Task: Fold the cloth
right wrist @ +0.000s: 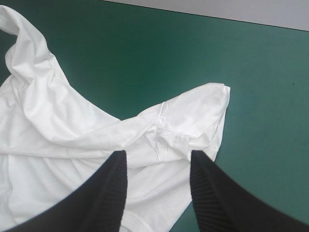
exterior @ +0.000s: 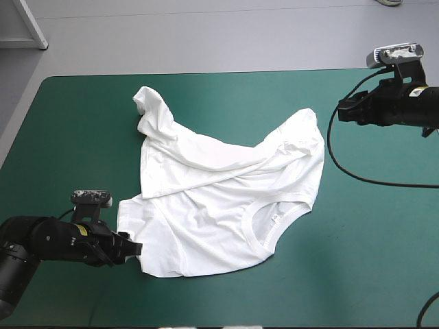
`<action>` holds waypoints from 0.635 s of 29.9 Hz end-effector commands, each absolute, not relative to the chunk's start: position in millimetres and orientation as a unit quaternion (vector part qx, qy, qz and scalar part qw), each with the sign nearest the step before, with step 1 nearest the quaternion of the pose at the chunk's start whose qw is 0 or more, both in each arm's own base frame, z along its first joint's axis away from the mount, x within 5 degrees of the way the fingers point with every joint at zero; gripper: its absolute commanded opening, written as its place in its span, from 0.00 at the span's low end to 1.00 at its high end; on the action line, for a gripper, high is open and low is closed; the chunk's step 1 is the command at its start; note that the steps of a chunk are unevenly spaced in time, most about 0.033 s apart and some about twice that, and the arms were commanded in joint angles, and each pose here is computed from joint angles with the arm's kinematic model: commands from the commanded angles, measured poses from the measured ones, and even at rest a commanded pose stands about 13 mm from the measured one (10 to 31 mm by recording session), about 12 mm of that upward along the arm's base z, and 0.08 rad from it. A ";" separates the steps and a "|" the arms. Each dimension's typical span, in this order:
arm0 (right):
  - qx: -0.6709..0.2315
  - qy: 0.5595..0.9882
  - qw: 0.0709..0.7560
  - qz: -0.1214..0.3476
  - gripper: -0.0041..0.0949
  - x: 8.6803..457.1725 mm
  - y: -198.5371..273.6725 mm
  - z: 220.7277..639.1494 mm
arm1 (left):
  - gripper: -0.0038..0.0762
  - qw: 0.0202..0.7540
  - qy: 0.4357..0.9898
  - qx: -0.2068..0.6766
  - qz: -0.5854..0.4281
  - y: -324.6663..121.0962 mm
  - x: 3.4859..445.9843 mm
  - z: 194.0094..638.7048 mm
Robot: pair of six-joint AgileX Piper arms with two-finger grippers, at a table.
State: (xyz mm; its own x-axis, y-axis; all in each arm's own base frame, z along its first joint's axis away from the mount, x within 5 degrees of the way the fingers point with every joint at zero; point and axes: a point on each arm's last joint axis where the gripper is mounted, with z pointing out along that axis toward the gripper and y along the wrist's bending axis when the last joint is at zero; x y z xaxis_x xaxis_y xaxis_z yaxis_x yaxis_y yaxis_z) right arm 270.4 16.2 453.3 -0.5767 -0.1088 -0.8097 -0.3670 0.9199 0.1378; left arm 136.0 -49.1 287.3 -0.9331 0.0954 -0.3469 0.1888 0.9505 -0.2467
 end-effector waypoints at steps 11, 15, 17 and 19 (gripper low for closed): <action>-0.126 0.848 0.493 0.148 0.45 248.8 16.9 470.0 | 0.54 0.110 0.977 0.047 -0.178 -61.4 156.8 233.8; -0.124 0.849 0.492 0.148 0.45 248.9 16.6 469.7 | 0.54 0.105 0.979 0.040 -0.170 -63.1 172.3 219.8; -0.125 0.851 0.489 0.146 0.45 248.8 16.3 468.7 | 0.54 0.096 0.981 0.036 -0.165 -63.9 179.3 211.4; -0.125 0.856 0.482 0.138 0.45 248.4 15.1 467.2 | 0.53 0.080 0.983 0.046 -0.161 -65.2 183.1 203.4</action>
State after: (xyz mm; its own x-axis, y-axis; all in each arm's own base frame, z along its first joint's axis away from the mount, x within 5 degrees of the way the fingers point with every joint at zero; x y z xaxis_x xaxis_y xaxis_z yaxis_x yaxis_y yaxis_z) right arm 257.4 16.9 450.6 -0.5711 -0.1011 -0.8146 -0.3605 0.9225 0.1383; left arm 174.0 -61.5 205.9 -0.9861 0.0662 -0.1523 0.1094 0.9488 -0.2963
